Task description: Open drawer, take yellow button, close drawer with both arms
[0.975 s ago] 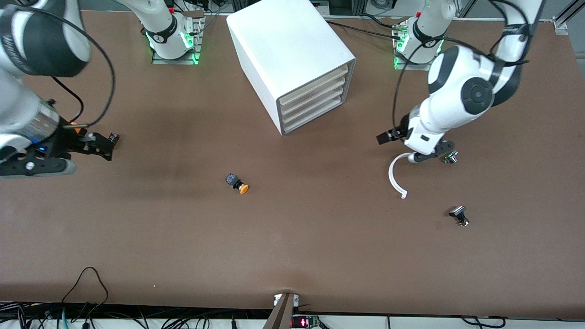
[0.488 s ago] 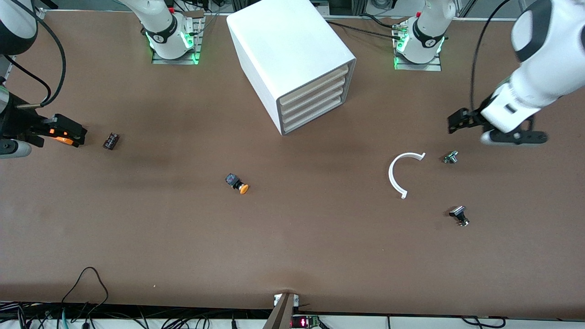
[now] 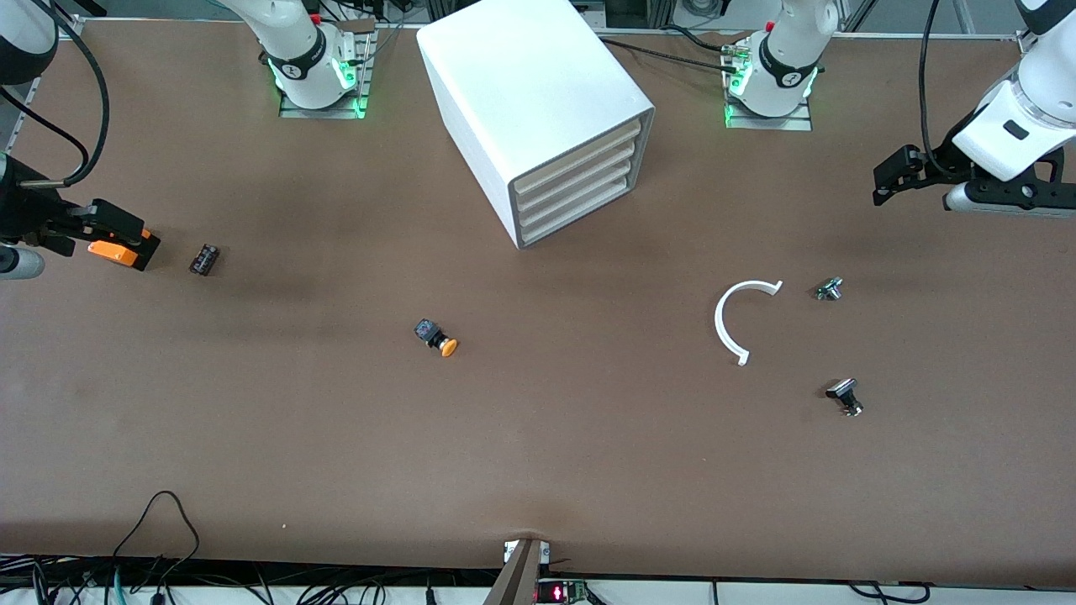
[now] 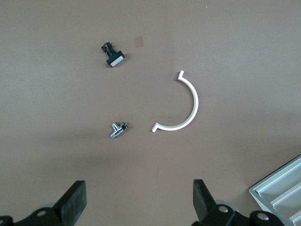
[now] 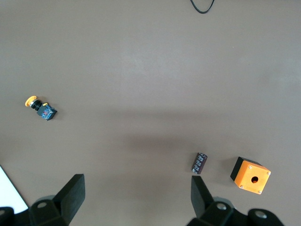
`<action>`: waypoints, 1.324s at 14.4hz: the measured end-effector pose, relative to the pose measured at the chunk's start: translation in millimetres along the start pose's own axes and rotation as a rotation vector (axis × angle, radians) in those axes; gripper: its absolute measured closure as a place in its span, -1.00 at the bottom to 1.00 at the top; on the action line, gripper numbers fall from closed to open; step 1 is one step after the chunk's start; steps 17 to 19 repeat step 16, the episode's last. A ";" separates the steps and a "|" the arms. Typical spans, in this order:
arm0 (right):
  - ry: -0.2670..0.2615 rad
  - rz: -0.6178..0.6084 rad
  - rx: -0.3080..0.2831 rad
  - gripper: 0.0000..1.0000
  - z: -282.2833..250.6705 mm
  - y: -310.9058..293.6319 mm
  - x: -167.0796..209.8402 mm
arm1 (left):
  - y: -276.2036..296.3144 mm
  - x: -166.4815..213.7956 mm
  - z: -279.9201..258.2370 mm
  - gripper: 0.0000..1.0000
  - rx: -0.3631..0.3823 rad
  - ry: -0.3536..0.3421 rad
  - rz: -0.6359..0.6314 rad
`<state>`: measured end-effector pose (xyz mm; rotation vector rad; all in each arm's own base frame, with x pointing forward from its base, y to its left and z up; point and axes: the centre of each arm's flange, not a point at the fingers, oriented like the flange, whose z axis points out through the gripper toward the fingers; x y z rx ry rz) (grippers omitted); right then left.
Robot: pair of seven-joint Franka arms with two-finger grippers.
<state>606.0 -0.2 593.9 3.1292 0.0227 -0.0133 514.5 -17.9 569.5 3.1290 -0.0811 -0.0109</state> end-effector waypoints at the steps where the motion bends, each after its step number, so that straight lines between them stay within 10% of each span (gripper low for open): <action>1: -0.002 0.012 0.000 -1.00 0.3 1.7 -0.2 | -0.6 0.1 0.9 -1.00 -0.001 -0.003 0.007; 19: -0.022 0.044 -0.009 -1.00 11.4 -10.1 3.3 | 0.3 2.0 1.7 -1.00 -0.009 -0.053 0.031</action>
